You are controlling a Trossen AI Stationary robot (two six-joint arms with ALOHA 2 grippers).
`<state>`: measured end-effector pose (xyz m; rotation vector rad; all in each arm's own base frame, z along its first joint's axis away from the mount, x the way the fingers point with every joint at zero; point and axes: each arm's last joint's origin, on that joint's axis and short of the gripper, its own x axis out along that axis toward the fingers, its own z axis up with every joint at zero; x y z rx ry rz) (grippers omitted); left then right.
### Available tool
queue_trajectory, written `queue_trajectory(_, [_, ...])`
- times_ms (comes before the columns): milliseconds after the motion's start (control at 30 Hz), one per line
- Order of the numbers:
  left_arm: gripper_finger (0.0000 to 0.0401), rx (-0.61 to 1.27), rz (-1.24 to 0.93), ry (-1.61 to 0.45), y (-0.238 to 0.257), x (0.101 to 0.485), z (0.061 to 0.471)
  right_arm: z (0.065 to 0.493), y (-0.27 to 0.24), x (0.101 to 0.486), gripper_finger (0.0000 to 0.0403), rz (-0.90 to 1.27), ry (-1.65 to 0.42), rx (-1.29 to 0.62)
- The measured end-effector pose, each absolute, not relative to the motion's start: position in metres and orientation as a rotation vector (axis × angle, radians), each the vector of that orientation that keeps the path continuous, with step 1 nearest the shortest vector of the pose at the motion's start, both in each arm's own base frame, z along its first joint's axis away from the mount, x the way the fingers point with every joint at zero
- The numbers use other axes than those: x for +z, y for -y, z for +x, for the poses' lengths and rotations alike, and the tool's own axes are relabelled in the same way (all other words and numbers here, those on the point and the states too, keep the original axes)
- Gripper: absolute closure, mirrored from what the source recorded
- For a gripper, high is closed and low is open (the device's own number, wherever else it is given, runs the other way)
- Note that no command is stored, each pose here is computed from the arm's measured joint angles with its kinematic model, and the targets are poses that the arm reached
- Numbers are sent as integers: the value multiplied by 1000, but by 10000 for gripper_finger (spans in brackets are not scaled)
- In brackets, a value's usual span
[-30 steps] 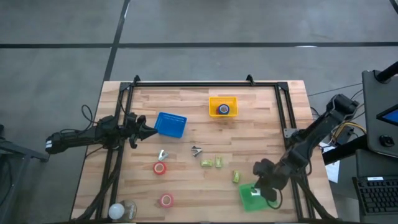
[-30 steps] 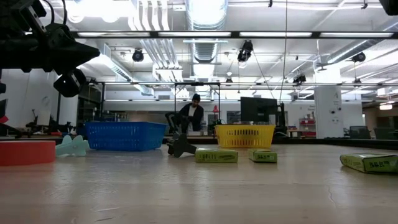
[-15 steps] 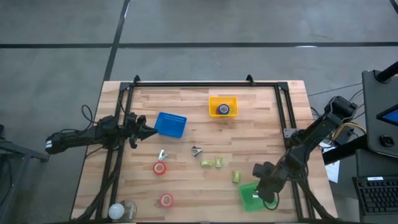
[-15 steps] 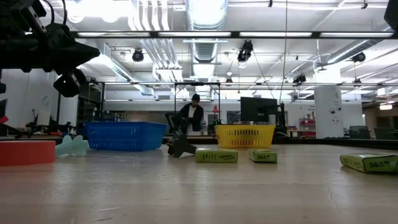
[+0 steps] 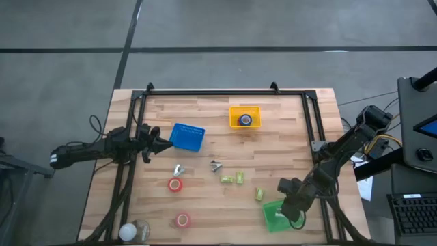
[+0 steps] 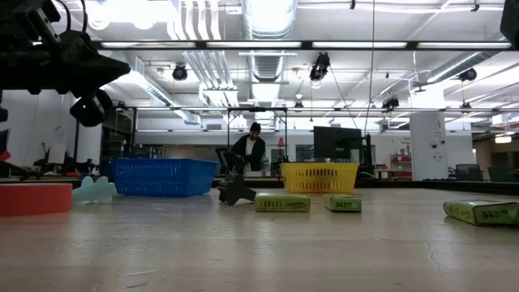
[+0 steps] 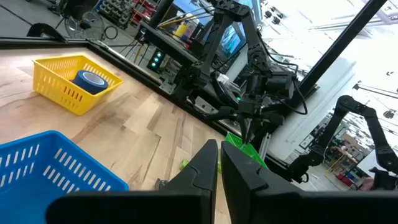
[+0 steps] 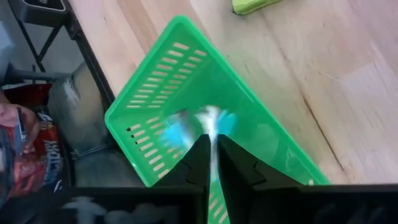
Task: Pick and place Stapler, Stapler remover, tape
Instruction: Put the right light blue staple remover into the green bin, then put the black staple remover into the green bin
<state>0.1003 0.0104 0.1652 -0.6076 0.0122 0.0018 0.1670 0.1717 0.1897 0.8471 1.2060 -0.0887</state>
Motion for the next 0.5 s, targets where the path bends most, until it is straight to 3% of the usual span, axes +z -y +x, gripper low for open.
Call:
queue_trajectory(233, [378, 2, -608, -12, -10, 165, 100, 167, -171, 191, 323, 851, -1202, -85])
queue_trajectory(500, [378, 2, -608, -12, -10, 165, 100, 175, -177, 210, 302, 788, -1109, -6])
